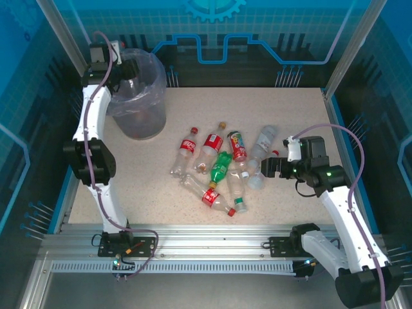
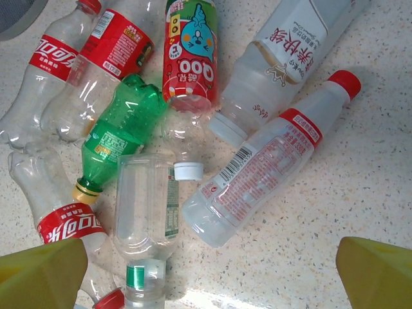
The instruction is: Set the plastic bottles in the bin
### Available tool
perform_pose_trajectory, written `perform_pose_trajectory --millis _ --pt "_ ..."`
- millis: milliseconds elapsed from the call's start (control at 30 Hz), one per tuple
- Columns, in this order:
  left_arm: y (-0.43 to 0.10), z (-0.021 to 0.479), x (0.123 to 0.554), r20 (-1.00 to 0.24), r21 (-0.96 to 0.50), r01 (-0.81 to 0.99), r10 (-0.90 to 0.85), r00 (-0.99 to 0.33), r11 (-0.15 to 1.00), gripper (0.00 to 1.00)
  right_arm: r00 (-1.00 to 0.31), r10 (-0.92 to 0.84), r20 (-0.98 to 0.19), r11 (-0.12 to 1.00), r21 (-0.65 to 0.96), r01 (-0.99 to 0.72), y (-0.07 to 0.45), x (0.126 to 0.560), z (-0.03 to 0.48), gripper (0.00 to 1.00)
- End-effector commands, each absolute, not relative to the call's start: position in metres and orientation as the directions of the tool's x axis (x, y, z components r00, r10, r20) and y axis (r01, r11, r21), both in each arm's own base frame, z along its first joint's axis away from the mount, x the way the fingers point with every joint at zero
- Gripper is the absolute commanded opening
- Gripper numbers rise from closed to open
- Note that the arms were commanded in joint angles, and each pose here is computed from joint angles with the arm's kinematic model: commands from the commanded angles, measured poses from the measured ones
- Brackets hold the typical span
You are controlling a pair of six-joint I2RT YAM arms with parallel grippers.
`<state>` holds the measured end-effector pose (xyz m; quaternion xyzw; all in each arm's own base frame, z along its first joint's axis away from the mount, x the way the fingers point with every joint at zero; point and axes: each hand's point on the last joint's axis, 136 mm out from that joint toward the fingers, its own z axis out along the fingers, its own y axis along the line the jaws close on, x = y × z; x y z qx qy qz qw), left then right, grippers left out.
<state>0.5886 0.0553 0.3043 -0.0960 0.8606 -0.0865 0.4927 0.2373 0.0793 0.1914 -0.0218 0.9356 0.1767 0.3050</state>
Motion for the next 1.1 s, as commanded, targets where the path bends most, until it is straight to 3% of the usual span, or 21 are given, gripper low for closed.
perform_pose_trajectory --millis 0,633,767,833,1067 --pt "0.041 0.288 0.583 -0.799 -0.232 -0.001 -0.192 -0.57 0.973 0.0 -0.81 0.077 -0.582 0.939 0.316 -0.138 0.077 0.242 0.197 1.0" --pt "0.018 0.203 0.588 -0.706 -0.235 0.059 -0.128 -0.696 0.97 0.0 -0.816 0.104 -0.568 0.946 0.309 -0.095 0.071 0.241 0.19 1.0" --pt "0.015 0.2 0.586 -0.701 -0.25 0.067 -0.133 -0.701 0.966 0.37 -0.818 0.12 -0.563 0.944 0.319 -0.08 0.071 0.242 0.188 1.0" --pt "0.014 0.2 0.586 -0.699 -0.256 0.069 -0.135 -0.702 0.964 0.51 -0.821 0.13 -0.555 0.944 0.322 -0.068 0.071 0.241 0.184 1.0" --pt "0.015 0.206 0.586 -0.707 -0.254 0.068 -0.137 -0.694 0.965 0.71 -0.829 0.138 -0.542 0.945 0.323 -0.054 0.07 0.24 0.178 1.0"
